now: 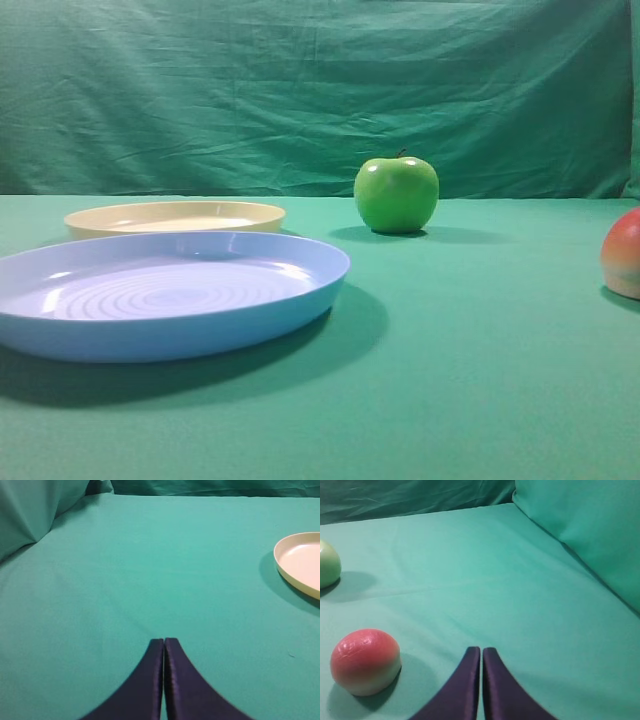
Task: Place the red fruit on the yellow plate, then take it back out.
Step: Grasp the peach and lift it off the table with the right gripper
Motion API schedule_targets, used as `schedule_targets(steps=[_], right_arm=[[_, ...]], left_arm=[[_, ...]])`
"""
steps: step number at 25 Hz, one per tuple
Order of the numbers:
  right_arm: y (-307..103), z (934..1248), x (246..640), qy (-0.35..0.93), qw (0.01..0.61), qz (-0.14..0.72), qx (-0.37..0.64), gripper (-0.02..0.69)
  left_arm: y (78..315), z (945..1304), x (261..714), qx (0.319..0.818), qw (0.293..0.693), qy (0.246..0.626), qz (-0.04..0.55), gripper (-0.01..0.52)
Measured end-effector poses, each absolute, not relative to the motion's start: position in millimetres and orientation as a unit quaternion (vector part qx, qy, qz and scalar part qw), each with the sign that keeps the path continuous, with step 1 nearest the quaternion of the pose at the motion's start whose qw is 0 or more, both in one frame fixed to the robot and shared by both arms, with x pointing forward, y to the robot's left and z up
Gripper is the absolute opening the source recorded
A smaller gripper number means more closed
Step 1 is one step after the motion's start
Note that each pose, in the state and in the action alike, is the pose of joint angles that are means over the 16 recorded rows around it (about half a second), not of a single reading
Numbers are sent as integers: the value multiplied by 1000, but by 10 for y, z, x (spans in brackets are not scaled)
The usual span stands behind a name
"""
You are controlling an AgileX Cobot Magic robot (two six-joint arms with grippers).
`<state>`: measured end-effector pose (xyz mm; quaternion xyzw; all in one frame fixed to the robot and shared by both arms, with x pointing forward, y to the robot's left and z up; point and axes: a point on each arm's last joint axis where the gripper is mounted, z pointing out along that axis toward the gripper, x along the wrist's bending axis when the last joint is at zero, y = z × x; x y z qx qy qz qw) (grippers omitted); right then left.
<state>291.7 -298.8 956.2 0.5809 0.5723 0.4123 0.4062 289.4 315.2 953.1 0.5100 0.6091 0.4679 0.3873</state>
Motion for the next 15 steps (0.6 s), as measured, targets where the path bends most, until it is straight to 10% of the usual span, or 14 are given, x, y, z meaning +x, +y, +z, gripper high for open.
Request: schedule_targets(steps=[15], right_arm=[[-2849,10696,3104,667,310,381,561,0]], left_arm=[[3152,9531,2894,510,387,609,468,0]])
